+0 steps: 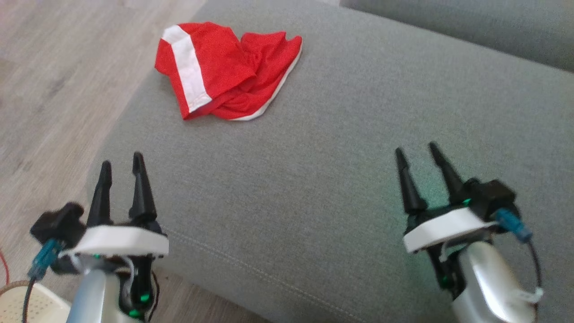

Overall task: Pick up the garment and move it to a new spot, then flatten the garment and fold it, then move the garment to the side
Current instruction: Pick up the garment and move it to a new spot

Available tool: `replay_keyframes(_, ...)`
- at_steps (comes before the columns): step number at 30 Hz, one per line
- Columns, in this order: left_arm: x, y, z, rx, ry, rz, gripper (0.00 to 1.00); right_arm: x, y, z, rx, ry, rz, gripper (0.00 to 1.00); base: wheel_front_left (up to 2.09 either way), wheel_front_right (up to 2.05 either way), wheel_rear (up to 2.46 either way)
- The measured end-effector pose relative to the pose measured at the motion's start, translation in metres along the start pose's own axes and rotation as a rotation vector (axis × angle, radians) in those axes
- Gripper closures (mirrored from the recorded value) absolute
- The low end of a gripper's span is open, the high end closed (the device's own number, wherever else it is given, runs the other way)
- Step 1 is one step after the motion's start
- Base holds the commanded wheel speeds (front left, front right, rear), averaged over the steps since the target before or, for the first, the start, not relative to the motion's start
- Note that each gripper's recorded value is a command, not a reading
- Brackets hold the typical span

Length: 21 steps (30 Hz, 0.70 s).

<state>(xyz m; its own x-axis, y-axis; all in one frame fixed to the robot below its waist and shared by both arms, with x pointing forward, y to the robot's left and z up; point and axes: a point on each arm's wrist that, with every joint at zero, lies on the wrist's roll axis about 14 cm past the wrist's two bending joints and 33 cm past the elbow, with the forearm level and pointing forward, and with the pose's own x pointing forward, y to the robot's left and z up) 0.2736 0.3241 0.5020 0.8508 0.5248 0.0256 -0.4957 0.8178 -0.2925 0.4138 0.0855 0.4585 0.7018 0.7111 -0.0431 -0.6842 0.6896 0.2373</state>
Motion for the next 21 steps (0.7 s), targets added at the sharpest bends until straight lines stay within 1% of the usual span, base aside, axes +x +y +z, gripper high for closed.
replay_keyframes(6,0.033,-0.013,-0.019,0.086,0.059,-0.040,0.00,0.007,-0.048,0.018,-0.010,-0.053,-0.115,0.00,0.00,0.00,0.00)
replay_keyframes(11,0.064,-0.022,-0.049,0.135,0.156,-0.058,0.00,0.005,-0.085,0.030,-0.039,-0.073,-0.205,0.00,0.00,0.00,0.00)
replay_keyframes(16,0.097,-0.033,-0.078,0.184,0.291,-0.088,0.00,0.004,-0.109,0.037,-0.066,-0.081,-0.257,0.00,0.00,0.00,0.00)
replay_keyframes(21,0.124,-0.039,-0.107,0.247,0.429,-0.101,0.00,0.001,-0.124,0.034,-0.082,-0.057,-0.287,0.00,0.00,0.00,0.00)
